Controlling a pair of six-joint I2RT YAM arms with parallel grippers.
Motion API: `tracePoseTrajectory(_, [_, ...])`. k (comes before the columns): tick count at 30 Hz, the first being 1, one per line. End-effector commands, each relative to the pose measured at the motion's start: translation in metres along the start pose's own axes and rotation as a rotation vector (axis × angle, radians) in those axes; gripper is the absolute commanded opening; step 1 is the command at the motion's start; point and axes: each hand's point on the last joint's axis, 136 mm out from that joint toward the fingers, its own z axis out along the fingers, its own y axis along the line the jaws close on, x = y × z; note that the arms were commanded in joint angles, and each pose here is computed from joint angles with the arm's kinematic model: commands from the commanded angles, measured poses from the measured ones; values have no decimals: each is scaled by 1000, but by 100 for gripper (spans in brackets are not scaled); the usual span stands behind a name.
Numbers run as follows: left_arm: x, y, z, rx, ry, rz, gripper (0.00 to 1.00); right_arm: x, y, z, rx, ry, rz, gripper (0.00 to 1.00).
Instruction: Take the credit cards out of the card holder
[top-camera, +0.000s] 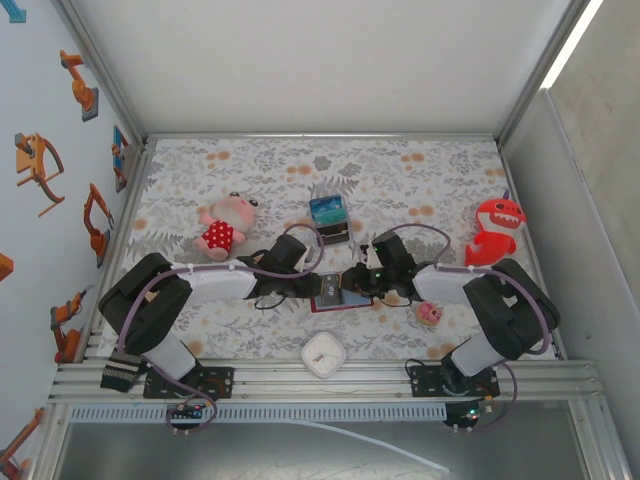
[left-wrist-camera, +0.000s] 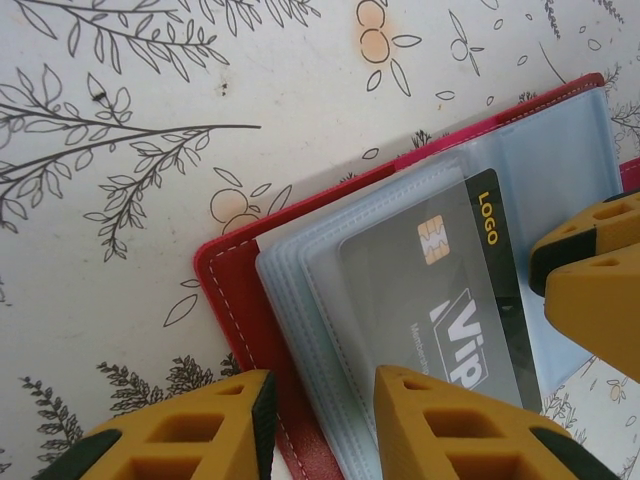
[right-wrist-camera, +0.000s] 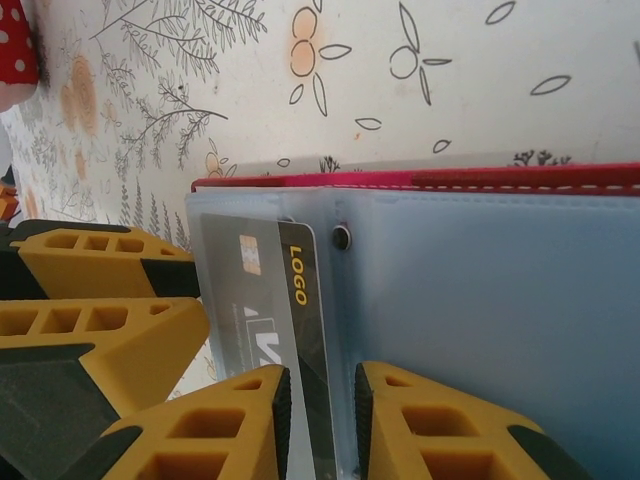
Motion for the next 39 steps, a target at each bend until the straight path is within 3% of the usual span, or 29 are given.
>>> tracePoseTrajectory(1, [1, 3, 2, -28, 16, 19, 31, 3, 3, 4, -25, 11, -3, 24])
tracePoseTrajectory(21, [4, 4, 5, -23, 27, 17, 29, 8, -1, 14, -60, 20, 27, 22])
tracePoseTrajectory(27, [5, 5, 5, -26, 27, 14, 29, 7, 2, 16, -99, 10, 37, 15])
tracePoseTrajectory(32, [3, 5, 5, -27, 22, 13, 29, 8, -1, 16, -92, 5, 33, 3])
tracePoseTrajectory(39, [4, 8, 5, -45, 23, 12, 26, 7, -7, 12, -49, -17, 20, 1])
